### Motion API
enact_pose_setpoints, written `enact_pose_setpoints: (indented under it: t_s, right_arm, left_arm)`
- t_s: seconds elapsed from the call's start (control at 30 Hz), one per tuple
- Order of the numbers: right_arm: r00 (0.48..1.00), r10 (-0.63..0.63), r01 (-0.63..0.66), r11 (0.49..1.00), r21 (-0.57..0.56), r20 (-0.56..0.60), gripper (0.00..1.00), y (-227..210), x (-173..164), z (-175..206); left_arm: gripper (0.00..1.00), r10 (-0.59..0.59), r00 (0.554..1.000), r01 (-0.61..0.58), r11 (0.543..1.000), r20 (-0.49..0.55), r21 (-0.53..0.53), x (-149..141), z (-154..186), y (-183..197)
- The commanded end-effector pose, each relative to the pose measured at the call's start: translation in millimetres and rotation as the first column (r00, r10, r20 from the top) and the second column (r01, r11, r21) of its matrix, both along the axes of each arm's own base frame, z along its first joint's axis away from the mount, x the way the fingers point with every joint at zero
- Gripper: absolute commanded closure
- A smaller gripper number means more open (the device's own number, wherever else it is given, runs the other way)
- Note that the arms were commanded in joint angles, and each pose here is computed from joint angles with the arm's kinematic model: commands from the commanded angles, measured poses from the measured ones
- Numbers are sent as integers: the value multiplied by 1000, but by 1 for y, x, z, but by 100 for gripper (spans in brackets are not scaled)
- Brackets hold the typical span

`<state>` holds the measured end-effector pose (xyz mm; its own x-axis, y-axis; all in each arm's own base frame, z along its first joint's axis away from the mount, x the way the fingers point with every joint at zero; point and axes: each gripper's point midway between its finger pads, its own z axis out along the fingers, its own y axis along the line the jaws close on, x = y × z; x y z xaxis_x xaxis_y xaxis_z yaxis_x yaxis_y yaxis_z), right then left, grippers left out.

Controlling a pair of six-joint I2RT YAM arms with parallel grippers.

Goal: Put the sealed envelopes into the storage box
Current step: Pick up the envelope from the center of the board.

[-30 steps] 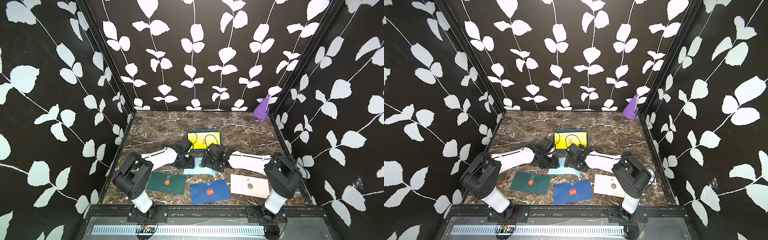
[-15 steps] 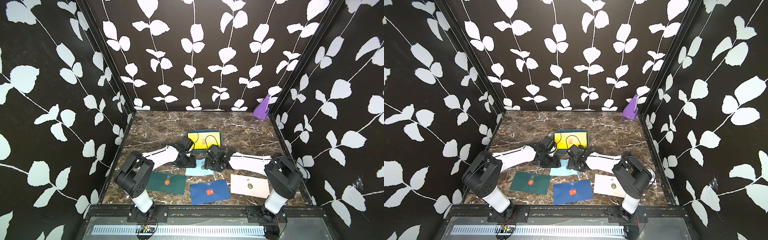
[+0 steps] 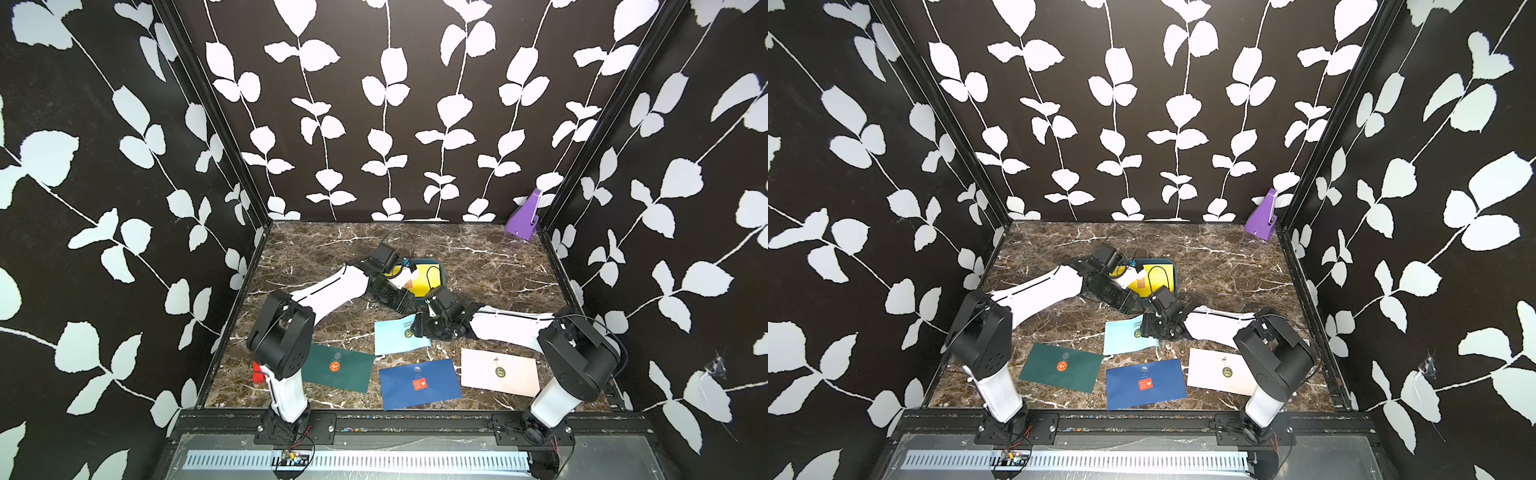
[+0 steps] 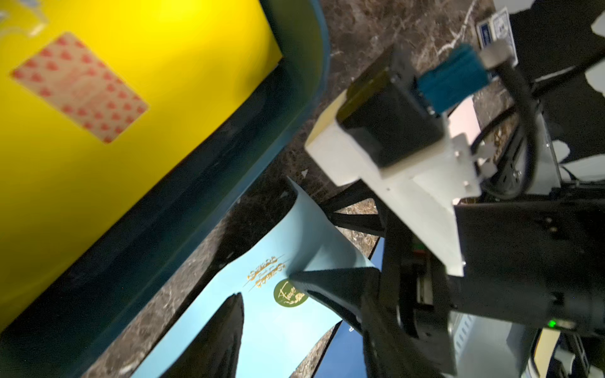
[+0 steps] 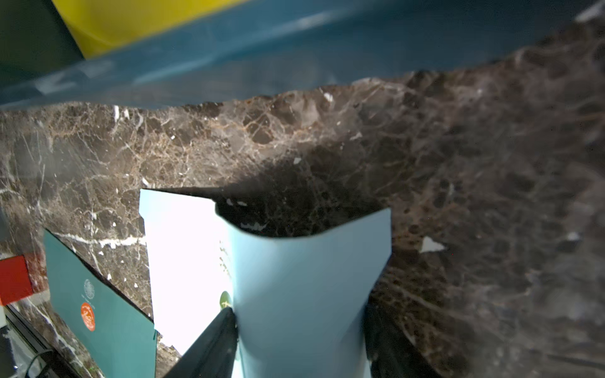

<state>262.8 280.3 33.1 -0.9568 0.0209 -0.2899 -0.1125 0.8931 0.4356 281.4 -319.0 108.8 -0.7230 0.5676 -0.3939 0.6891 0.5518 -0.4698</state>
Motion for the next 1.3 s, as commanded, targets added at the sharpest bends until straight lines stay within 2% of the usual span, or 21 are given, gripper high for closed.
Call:
enact_pose_setpoints:
  t_s: [0.0, 0.17, 0.33, 0.57, 0.73, 1.27]
  right_arm:
    - [997, 71, -71, 997, -27, -2, 39, -3, -4, -7]
    - [993, 117, -116, 993, -20, 10, 41, -2, -4, -1]
    - [992, 127, -126, 991, -33, 13, 41, -5, -3, 0]
    - [990, 138, -138, 990, -36, 16, 42, -7, -3, 2]
    - [986, 163, -163, 986, -35, 11, 42, -6, -4, 2]
    - [973, 231, -231, 973, 6, 23, 45, 9, 0, 7]
  left_arm:
    - [39, -152, 988, 150, 988, -37, -41, -19, 3, -7]
    - [38, -188, 981, 185, 981, -58, -51, -25, 0, -6]
    - [37, -182, 981, 184, 983, -71, 23, -24, -21, 6]
    - [37, -219, 973, 217, 976, -67, -30, -24, -29, 3]
    - [37, -206, 975, 200, 977, -83, -81, -18, -31, 7]
    - [37, -209, 974, 201, 975, -87, -97, -1, -60, -2]
